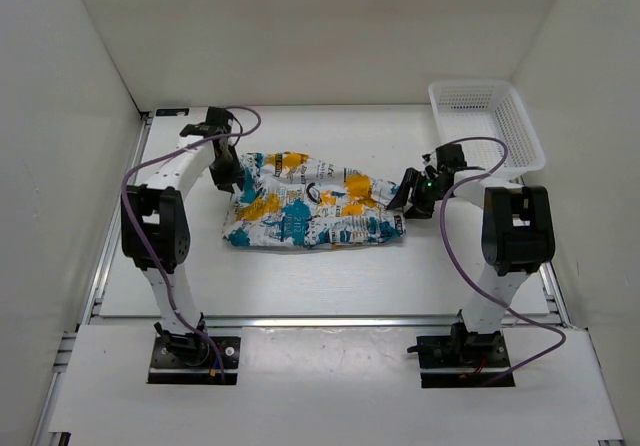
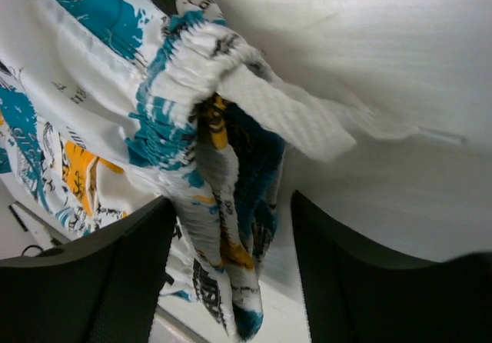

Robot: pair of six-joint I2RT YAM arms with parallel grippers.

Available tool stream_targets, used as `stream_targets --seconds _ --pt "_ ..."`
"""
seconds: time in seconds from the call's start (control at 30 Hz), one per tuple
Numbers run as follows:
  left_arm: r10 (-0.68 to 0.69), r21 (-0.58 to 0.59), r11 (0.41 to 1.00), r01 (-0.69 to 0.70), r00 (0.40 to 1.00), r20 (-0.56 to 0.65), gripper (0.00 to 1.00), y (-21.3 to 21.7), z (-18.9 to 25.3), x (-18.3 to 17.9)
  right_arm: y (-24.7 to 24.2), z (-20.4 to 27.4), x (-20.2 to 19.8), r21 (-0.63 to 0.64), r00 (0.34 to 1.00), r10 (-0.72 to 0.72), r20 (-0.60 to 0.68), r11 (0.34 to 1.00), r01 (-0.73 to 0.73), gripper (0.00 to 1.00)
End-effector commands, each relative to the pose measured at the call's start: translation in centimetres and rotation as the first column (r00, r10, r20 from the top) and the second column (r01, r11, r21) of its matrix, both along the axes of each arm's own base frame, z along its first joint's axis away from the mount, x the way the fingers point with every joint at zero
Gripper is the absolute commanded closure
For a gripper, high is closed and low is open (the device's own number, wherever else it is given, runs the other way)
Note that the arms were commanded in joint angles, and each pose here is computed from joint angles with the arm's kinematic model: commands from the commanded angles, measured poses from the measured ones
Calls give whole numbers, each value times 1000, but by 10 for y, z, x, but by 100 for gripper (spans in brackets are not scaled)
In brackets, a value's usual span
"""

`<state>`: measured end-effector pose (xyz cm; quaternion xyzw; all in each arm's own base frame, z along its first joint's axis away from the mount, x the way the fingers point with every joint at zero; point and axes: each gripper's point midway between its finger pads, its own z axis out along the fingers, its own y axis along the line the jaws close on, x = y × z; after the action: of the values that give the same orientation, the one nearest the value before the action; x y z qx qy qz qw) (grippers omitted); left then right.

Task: Fold and stack the shorts
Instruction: Fold the shorts

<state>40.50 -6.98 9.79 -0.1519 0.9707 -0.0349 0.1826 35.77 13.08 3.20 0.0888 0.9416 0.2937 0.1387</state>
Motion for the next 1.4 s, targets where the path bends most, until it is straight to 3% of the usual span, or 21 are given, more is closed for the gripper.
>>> stream_targets --seconds 0.0,0.07,0.1,0.17,0.2,0.3,0.5,0.7,0.87,1.1,1.17,1.37 --pt "-22 -24 999 21 998 -53 67 -6 -32 -6 20 -6 8 22 998 17 55 1000 -19 38" --pt "-32 -19 999 31 998 -62 74 -6 -42 -5 24 -12 11 -13 998 2 57 1000 -1 45" --pt "-23 7 1000 24 996 -83 74 -1 -52 -6 21 -15 16 -49 997 -28 69 998 32 59" --pt "-8 21 1000 10 994 -105 79 5 -61 -6 22 -15 21 -60 995 -60 76 996 65 73" --pt "5 33 999 -1 992 -123 79 11 -68 -9 20 -16 22 -74 995 -68 79 995 74 87" --pt "26 32 999 -22 990 -138 79 16 -76 -11 7 -11 32 -152 989 -108 97 981 122 100" --pt "27 12 1000 -25 985 -168 81 13 -81 -23 -21 29 29 -299 984 -110 143 943 148 100" --pt "-66 -33 998 62 987 -148 81 -26 -67 -38 -51 81 28 -436 974 -105 201 881 185 100" --pt "-123 -85 990 113 984 -128 79 -52 -56 -43 -54 141 45 -457 957 -45 286 872 177 100" --pt "-140 -88 987 137 990 -29 75 -58 -13 -28 -18 177 51 -565 961 98 259 822 69 100" --pt "-131 -66 989 129 991 -28 75 -54 -10 -29 -17 175 53 -604 968 92 233 794 70 100" --pt "-139 -59 989 136 989 -58 77 -57 -33 -16 32 171 60 -594 962 133 238 804 36 100"
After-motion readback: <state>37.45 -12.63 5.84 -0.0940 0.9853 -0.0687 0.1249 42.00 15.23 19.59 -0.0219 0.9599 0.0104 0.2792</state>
